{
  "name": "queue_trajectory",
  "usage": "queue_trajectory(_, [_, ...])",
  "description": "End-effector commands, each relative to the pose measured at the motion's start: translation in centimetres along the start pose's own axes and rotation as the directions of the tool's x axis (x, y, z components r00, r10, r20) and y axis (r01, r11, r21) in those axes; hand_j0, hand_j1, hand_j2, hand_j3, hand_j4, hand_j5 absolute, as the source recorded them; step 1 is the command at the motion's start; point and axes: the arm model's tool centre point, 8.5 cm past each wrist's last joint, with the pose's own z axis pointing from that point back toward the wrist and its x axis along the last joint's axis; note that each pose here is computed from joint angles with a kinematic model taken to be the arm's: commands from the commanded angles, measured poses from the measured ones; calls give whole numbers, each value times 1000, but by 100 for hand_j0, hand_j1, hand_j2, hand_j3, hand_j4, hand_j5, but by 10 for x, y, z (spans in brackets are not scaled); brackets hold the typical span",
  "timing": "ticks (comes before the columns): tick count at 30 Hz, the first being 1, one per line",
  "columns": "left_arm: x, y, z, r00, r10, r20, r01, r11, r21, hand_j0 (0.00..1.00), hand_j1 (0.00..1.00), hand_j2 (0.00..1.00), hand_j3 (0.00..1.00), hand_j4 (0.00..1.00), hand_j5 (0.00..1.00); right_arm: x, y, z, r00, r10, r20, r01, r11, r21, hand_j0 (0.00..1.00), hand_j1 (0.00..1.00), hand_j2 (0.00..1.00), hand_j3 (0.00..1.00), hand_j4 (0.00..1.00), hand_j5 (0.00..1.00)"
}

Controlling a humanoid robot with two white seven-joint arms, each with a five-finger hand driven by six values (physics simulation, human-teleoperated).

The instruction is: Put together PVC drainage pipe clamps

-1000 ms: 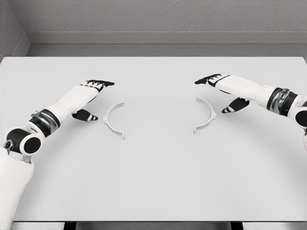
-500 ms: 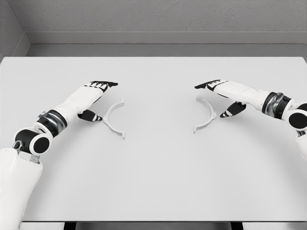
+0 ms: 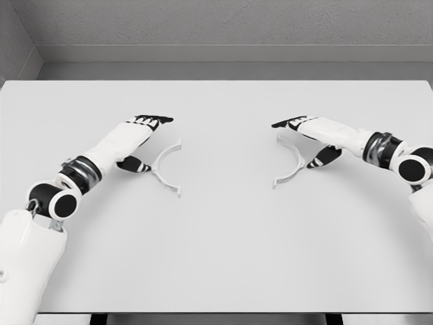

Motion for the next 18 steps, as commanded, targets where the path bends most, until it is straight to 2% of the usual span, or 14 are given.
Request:
queue_trajectory(1, [2, 0, -1, 1000, 7, 6, -7, 1000, 4, 100, 100, 100, 100, 100, 100, 1, -1, -1, 1000, -6, 4, 6, 1000, -6, 100, 100, 100, 100, 100, 100])
queue_trajectory(18, [18, -3, -10, 1000, 0, 19, -1, 1000, 12, 100, 100, 100, 100, 100, 100, 9, -4, -8, 1000, -3, 27, 4, 1000, -19, 100, 100, 100, 100, 100, 100])
